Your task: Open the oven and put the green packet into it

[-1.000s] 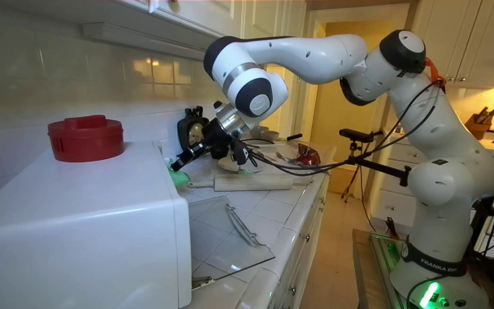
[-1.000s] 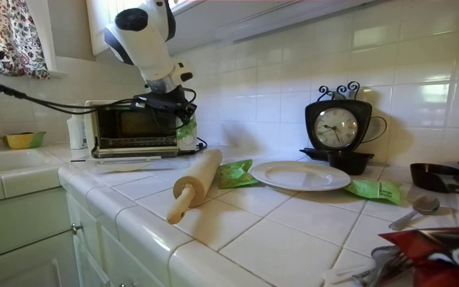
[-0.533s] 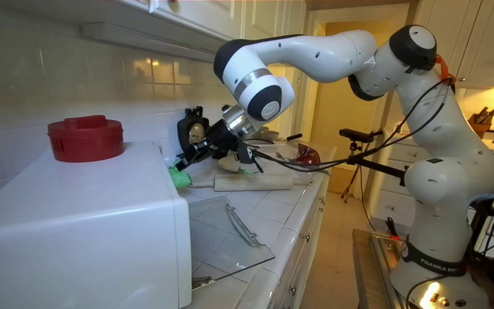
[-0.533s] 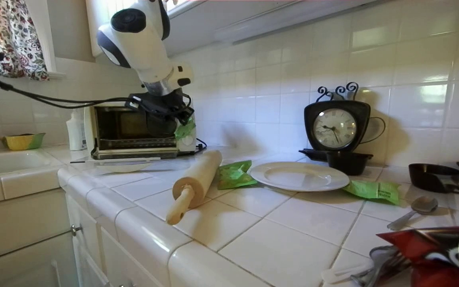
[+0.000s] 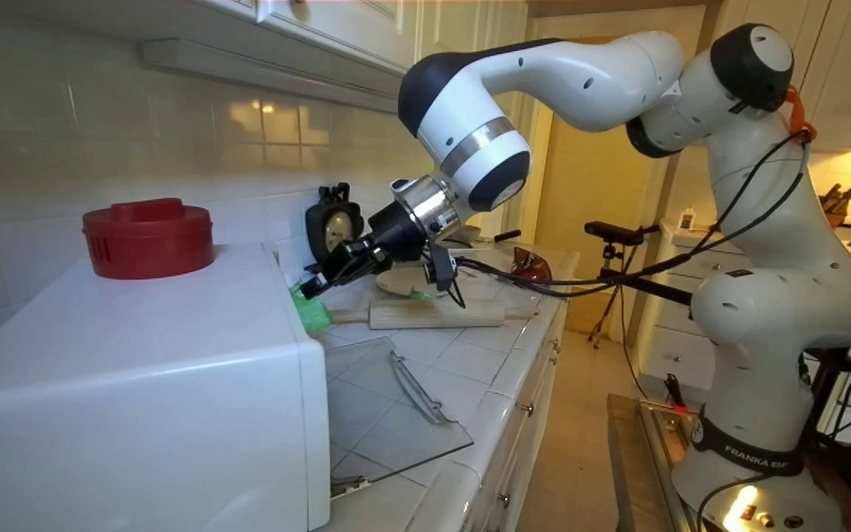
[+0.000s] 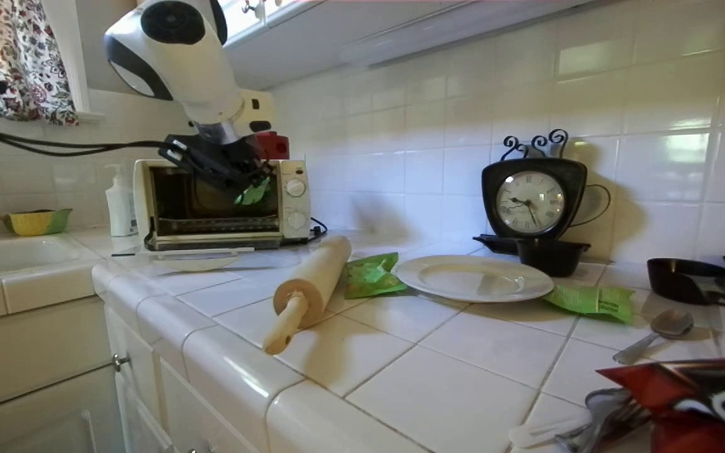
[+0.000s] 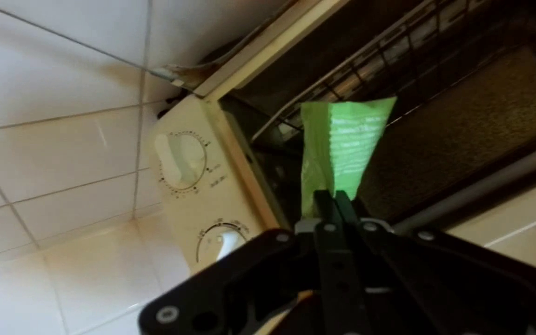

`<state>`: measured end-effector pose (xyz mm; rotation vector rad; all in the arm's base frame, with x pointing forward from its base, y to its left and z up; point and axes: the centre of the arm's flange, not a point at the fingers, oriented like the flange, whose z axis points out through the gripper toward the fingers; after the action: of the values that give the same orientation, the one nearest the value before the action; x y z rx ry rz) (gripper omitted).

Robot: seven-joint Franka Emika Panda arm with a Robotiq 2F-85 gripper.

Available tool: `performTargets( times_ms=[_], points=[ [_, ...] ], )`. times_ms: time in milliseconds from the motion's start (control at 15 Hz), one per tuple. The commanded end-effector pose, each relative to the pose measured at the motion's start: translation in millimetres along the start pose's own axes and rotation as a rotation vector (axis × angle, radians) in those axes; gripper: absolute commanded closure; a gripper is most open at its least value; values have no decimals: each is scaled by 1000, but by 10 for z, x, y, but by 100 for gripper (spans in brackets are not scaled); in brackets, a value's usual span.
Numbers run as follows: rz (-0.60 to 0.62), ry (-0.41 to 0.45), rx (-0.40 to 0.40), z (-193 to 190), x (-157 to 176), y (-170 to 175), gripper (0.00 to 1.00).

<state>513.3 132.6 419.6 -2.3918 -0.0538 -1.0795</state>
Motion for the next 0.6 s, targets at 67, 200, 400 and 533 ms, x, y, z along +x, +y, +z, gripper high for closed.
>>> performTargets(
  times_ms=[67, 200, 400, 533],
  points=[
    [-43, 11, 103, 199, -157, 112, 100],
    [-39, 0, 137, 341, -89, 257, 100],
    [-45, -22, 221, 548, -6, 490, 100],
    [-57, -53, 269, 714, -17, 583, 100]
  ],
)
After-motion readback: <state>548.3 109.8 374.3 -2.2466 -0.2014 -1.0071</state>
